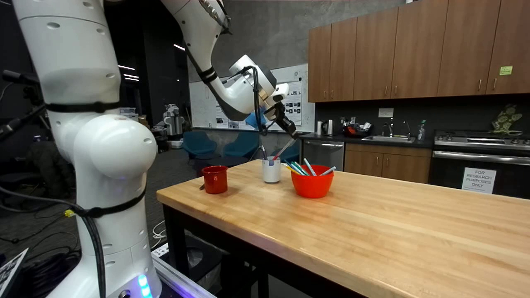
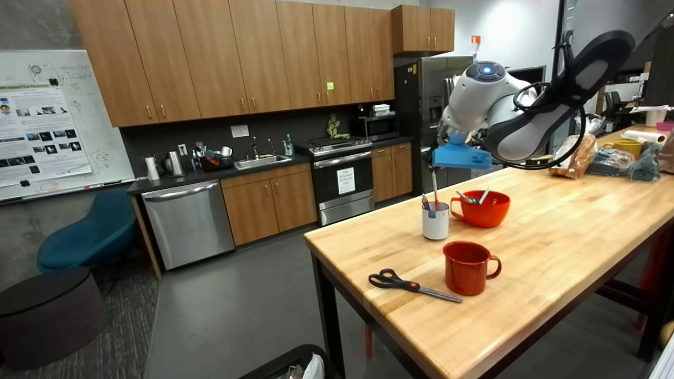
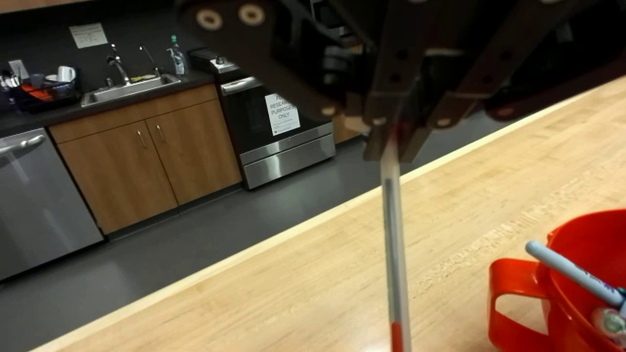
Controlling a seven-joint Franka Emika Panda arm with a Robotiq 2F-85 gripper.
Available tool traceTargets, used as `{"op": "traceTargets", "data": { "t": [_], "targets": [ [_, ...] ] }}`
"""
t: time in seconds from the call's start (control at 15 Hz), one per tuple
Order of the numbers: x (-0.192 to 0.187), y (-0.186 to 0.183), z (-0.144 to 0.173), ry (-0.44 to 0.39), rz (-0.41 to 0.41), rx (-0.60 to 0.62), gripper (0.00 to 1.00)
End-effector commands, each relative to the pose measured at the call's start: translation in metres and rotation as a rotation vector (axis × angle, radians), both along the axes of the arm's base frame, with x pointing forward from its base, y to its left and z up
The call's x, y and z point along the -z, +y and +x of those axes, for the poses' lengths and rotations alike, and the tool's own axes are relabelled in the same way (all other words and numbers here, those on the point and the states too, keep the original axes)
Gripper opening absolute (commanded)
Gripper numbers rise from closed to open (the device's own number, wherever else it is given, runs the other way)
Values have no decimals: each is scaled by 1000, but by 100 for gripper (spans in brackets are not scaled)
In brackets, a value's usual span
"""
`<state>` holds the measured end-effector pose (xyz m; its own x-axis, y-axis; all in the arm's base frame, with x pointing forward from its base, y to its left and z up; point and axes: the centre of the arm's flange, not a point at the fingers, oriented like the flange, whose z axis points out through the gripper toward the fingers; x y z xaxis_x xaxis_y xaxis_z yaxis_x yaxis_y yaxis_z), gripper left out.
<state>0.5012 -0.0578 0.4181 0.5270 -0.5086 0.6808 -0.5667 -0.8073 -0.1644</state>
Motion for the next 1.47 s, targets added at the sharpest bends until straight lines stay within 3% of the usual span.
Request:
{"op": "traceTargets", "data": {
  "t": [0.0, 0.07, 0.27, 0.6, 0.8, 0.87, 1.4],
  "targets": [
    [6, 5, -21, -9, 12, -25, 12],
    [7, 5, -23, -7, 19, -25, 36],
    [6, 3, -26, -5, 37, -24, 43],
    [0, -10, -26, 4, 66, 44, 76],
    [2, -26, -25, 66, 74, 135, 96],
    [4, -29, -26, 89, 72, 161, 100],
    [2, -26, -9, 229, 12, 209, 100]
  ]
}}
